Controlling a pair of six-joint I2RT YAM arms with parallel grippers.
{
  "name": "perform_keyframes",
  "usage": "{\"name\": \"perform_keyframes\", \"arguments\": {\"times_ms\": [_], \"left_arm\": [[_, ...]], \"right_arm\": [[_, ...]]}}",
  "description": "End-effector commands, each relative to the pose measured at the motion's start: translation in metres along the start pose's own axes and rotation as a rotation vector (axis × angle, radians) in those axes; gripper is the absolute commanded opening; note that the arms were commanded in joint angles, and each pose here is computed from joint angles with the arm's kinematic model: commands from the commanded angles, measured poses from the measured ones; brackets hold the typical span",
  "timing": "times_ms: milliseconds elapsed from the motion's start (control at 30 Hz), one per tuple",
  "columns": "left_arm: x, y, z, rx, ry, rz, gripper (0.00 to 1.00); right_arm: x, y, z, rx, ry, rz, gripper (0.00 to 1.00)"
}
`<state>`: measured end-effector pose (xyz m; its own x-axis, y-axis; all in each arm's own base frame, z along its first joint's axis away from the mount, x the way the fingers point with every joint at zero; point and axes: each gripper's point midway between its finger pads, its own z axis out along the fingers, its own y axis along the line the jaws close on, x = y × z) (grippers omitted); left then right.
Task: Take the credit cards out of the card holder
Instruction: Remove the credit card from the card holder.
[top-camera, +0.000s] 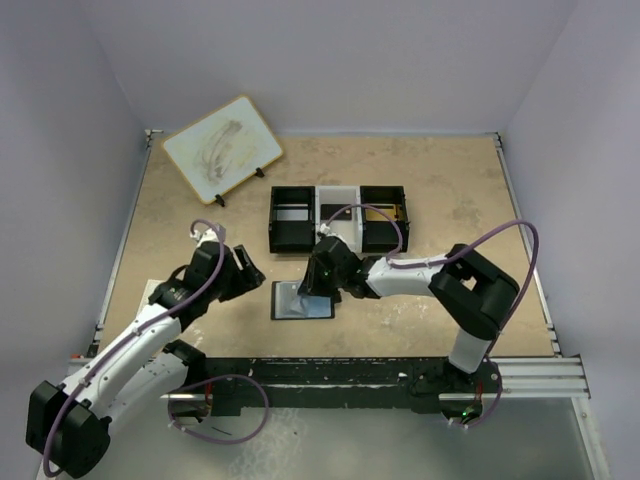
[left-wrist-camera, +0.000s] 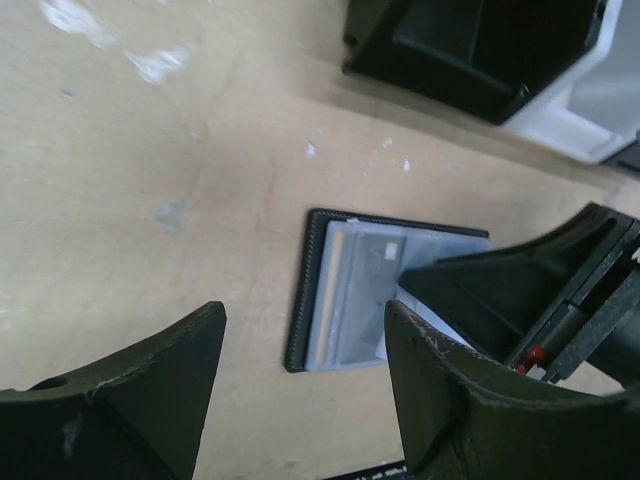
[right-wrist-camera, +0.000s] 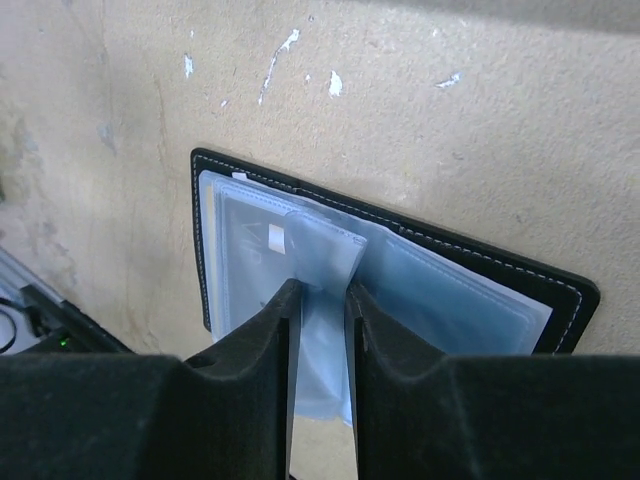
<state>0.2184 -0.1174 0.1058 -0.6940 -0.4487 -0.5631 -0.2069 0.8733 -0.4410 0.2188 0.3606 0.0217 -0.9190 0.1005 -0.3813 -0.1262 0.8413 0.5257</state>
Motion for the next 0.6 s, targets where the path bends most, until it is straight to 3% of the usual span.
{"name": "perform_keyframes", "arguments": {"times_ms": [0,300,567], "left_arm": [[0.01,-0.062,0.001,0.339,0.046,-0.076,0.62],[0.057,-0.109,0.008,0.438,0.1,0.039,0.61],[0.077,-0.118,0.02,0.478,0.108,-0.002,0.61]], "right_arm": [[0.007,-0.008,-0.004,-0.085,0.007,0.04,0.27],[0.001,-0.013,-0.018,-0.225,-0.038,0.123,0.28],[0.002,-0.025,-0.021,-0.23,-0.045,0.15,0.29]]}}
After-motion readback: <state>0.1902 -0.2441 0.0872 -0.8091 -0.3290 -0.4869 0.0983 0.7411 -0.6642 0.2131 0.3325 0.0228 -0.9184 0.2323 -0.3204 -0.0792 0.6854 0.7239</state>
